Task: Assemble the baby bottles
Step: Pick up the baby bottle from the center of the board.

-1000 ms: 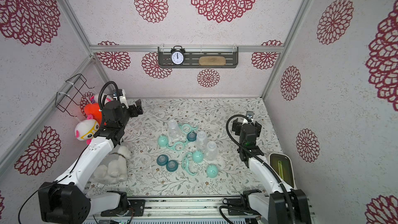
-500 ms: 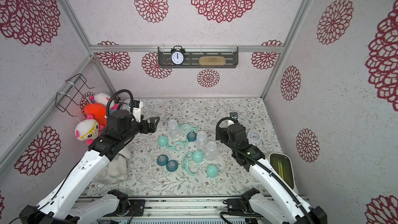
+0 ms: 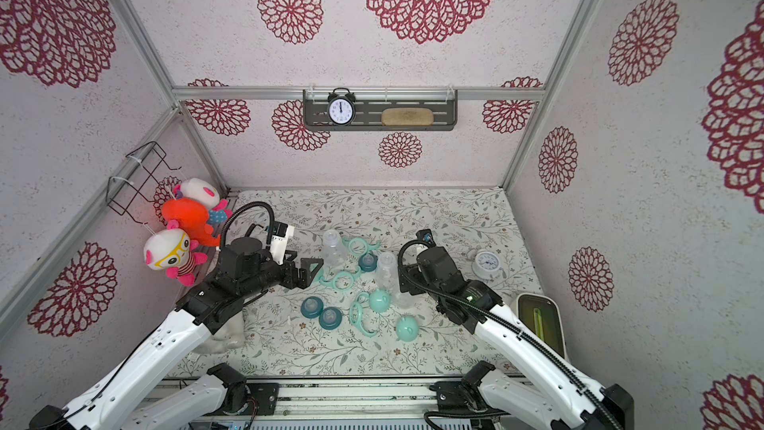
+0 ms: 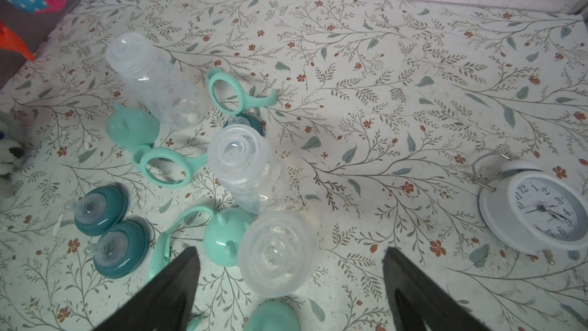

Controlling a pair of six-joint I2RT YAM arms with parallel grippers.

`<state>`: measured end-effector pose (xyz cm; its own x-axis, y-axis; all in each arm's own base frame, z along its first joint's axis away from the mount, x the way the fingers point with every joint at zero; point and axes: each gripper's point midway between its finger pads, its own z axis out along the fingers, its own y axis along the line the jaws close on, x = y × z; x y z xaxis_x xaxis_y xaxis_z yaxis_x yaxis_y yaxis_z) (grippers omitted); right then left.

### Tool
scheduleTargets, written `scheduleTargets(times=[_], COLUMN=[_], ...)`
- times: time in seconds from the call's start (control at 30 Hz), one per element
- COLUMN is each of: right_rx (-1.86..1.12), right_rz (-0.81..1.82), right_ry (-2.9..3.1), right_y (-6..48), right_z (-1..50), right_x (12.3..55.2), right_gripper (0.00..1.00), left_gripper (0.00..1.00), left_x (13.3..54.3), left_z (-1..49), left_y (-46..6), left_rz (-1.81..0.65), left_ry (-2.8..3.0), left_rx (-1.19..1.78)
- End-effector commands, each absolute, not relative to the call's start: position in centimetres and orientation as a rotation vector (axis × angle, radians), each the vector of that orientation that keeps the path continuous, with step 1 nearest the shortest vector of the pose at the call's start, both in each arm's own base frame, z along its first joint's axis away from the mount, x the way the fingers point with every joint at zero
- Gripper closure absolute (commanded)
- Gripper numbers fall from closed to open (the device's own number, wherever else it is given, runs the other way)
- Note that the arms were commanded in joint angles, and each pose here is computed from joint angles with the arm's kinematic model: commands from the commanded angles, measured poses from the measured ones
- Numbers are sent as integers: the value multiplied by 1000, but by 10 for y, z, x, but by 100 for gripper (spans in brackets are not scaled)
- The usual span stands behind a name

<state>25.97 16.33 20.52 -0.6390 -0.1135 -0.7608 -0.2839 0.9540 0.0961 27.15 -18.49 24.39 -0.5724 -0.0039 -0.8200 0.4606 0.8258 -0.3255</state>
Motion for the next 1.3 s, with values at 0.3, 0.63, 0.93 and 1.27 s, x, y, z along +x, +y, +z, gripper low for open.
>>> scheduleTargets(times=[0.3,0.63,0.93,1.27], right_rx=[-354,-344,-336,-323], right_rz=[239,219,207,216], right_ry=[2349,2335,2332,2322], right_y=[174,178,179,179], right_z=[159,139,126,119], right_x=[252,261,266,269], right_gripper=[10,14,19,28], left_gripper=[2,2,2,2], left_x=[248,246,250,251], left_z=[248,243,236,235], left_y=[-186,-183,-187,-188], left_rz=[-718,-709,-714,-716], left_ry=[1956,1969,1991,1995], left_rx=[302,300,302,302])
